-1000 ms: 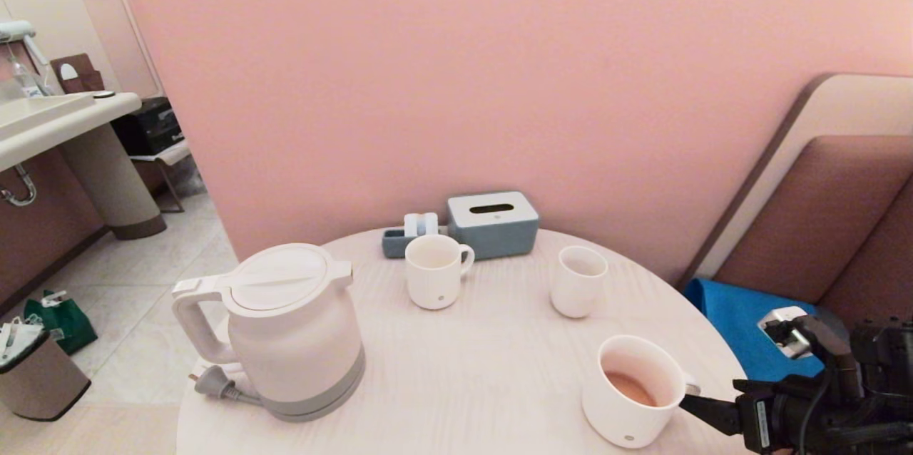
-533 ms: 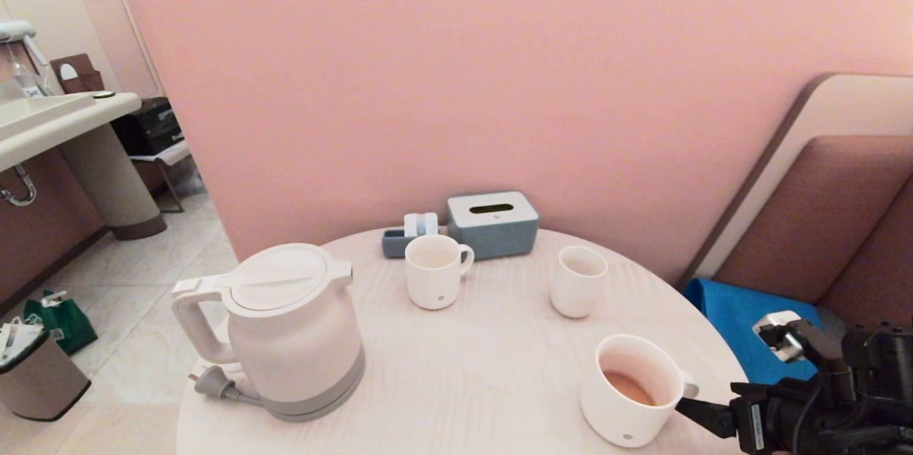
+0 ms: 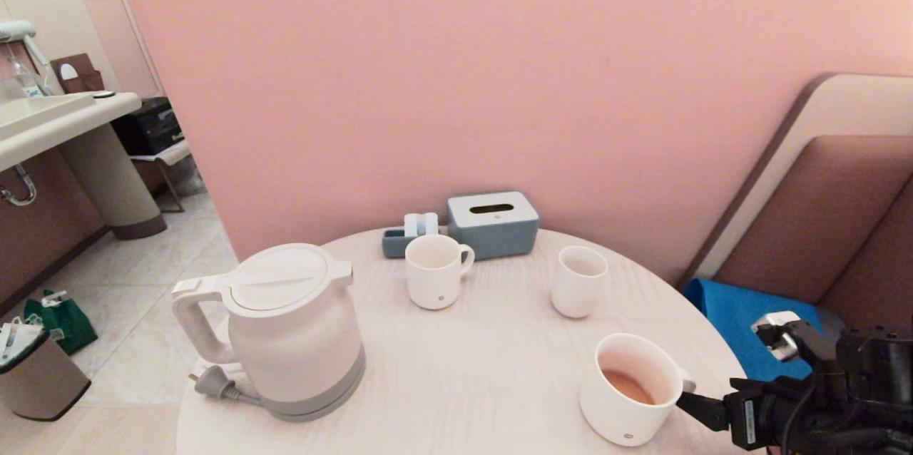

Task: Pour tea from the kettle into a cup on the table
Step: Pick up the cup

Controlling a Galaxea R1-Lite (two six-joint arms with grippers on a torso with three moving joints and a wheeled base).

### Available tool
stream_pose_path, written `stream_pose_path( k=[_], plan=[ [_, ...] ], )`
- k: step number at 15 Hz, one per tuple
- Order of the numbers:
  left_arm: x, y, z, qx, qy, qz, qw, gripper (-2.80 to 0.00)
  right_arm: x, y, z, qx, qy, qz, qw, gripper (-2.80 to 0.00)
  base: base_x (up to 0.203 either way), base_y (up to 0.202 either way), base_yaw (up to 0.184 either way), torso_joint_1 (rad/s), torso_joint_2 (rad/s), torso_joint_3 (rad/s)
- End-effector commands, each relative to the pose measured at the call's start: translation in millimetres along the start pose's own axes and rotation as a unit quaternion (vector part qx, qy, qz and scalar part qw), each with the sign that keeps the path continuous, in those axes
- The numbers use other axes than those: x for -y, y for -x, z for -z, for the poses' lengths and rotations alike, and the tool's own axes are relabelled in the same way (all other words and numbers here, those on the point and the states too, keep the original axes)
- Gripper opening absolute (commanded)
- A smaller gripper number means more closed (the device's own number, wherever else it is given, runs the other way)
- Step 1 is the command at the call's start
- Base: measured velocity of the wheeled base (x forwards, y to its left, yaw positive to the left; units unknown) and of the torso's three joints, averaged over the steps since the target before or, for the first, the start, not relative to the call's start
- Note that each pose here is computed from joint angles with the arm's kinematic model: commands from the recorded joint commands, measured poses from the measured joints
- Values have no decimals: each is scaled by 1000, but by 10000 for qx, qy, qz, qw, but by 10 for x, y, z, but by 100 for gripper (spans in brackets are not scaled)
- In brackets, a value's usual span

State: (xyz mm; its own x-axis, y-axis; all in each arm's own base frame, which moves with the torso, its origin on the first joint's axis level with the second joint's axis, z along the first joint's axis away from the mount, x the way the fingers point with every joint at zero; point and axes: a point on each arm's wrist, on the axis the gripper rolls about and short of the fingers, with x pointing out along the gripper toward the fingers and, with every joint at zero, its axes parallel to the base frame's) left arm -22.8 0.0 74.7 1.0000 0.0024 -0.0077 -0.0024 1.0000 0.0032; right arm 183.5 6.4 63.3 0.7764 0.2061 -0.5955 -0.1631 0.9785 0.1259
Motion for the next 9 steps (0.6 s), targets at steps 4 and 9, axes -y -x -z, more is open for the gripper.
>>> stream_pose_path(
  k=[4, 9],
  plan=[
    [0, -1, 0, -8, 1, -3, 10000, -280, 0, -53, 42, 53, -42, -33, 10000, 0, 0, 0, 0, 0, 0, 0],
    [0, -1, 0, -8, 1, -3, 10000, -280, 3, -101, 110, 245, -28, -46, 9997, 0, 0, 0, 0, 0, 0, 0]
  ],
)
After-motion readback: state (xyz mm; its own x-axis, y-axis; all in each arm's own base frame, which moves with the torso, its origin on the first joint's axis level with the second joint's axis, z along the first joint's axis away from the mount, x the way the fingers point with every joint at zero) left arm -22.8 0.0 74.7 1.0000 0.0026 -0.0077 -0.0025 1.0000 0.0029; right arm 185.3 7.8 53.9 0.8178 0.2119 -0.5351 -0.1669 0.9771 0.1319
